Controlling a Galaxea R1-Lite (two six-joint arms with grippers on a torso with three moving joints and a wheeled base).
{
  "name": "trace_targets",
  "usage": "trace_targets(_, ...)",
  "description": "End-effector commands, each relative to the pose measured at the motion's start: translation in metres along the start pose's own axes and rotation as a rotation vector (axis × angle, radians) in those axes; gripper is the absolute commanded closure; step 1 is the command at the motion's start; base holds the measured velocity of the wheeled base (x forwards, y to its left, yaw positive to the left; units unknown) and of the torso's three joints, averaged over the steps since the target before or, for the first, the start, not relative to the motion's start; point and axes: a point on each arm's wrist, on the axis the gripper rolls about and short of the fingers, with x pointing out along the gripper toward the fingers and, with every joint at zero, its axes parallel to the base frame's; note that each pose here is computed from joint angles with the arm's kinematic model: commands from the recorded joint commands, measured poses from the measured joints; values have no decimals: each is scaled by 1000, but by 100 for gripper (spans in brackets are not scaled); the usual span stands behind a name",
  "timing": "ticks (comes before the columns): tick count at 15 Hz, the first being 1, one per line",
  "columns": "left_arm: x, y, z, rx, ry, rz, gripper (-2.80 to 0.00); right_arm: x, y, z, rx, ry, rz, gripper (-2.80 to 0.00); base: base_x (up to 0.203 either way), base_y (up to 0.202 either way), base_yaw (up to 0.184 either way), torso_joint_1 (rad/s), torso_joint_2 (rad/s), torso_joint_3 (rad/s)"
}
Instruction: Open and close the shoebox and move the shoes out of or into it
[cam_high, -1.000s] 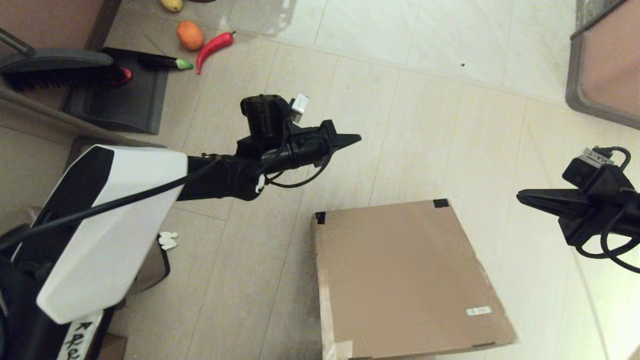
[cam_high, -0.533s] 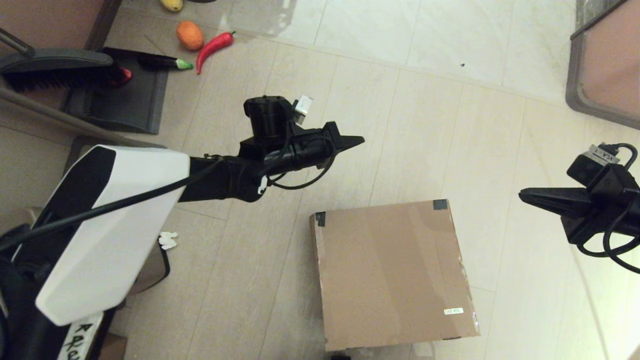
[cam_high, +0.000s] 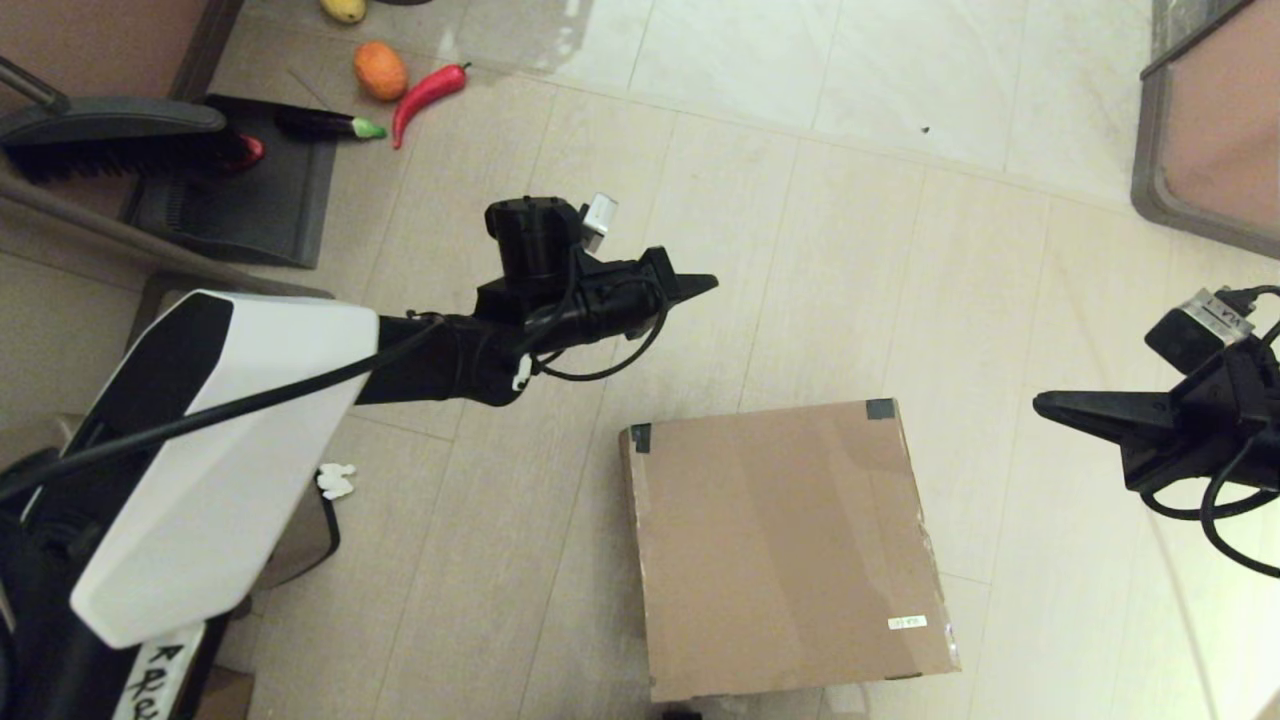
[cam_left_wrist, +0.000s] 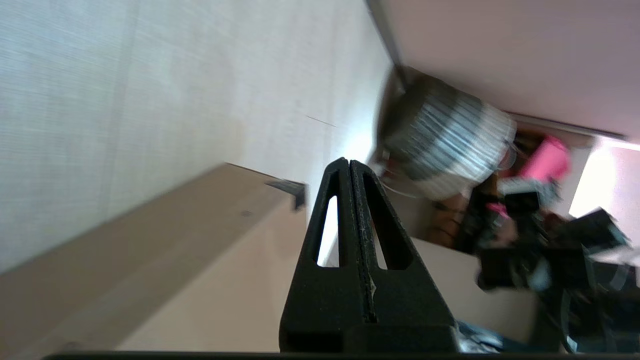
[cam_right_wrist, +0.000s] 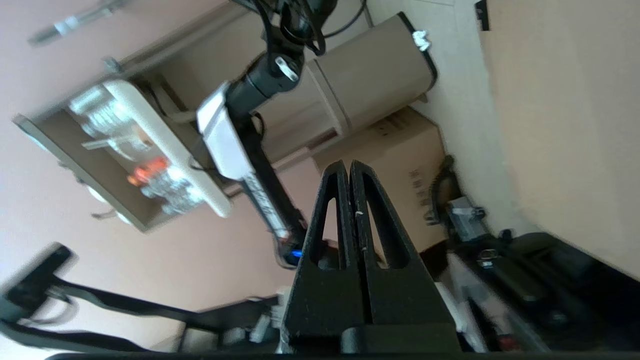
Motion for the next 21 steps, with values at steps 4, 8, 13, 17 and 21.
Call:
trace_targets(4,-7,0,-3,-1,13,21,0,2,-7,-13,-38,21,4,0,0,0,0,0,0,0)
trace_targets(8,-26,9,-14,0,62,86,0,1,-29,-34,-260,14,-18,0,0,0,0,0,0,0)
trace_targets(13,-80,30,-41,24,123,208,0,-2,-34,-50,-338,-18,-64,0,0,0,0,0,0,0)
trace_targets(17,-102,32,-32,45,81,237,0,-2,-32,-51,-345,-21,-66,0,0,0,0,0,0,0)
trace_targets(21,-103,32,-33,45,70,261,0,-3,-31,-55,-345,-56,-103,0,0,0,0,0,0,0)
